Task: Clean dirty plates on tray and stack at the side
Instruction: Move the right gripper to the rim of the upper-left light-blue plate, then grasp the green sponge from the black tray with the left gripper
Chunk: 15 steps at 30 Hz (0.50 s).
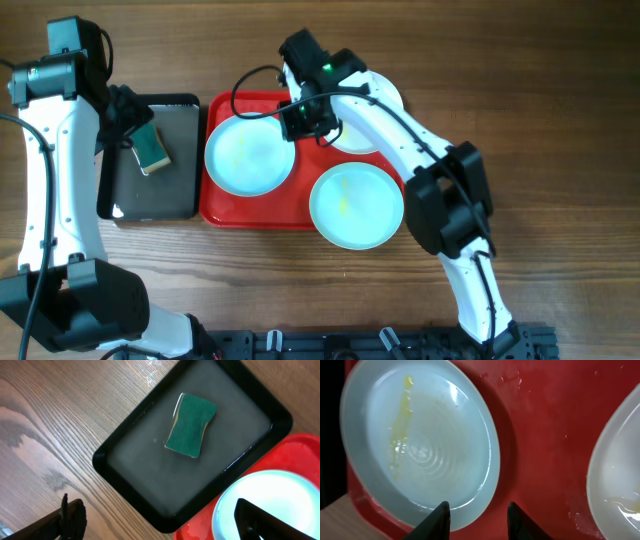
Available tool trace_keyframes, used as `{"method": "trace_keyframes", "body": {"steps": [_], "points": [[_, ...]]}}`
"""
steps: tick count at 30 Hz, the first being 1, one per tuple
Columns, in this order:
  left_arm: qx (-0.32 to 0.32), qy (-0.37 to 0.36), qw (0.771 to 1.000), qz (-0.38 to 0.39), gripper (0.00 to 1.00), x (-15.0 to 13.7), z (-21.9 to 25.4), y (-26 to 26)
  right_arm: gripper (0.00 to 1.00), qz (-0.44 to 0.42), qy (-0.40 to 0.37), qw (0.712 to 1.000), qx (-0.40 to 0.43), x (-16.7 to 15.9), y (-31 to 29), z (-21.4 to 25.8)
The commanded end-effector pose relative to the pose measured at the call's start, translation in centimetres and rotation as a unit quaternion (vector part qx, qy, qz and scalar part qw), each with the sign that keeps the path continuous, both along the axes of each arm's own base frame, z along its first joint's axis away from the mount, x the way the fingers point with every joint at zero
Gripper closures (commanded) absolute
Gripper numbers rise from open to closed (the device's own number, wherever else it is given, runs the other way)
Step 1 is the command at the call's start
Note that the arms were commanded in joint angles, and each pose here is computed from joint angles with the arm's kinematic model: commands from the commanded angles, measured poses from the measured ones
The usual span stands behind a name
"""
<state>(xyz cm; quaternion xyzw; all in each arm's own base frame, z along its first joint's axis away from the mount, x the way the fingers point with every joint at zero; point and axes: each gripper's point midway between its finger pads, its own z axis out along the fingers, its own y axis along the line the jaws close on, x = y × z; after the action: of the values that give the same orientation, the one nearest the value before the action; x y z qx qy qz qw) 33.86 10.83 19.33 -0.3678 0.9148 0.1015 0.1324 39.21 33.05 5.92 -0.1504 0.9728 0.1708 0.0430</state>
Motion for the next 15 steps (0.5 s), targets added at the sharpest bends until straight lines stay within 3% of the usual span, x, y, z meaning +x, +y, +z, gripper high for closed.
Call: {"method": "trace_keyframes", "body": {"steps": [1,11,15], "points": [[-0.008,0.019,0.999,-0.024,0.12,-0.2,-1.1,-0.2,0.62,-0.018,0.015,0.999,-0.027,0.2,-0.3,-2.6],[-0.008,0.02,0.999,-0.024,0.14,-0.1,-1.2,-0.2,0.74,-0.024,0.042,0.998,-0.044,-0.4,-0.2,-6.4],[-0.009,0.012,1.0,-0.016,0.23,0.1,-1.2,-0.2,0.84,-0.025,0.035,0.998,-0.052,-0.4,0.2,-6.8]]}}
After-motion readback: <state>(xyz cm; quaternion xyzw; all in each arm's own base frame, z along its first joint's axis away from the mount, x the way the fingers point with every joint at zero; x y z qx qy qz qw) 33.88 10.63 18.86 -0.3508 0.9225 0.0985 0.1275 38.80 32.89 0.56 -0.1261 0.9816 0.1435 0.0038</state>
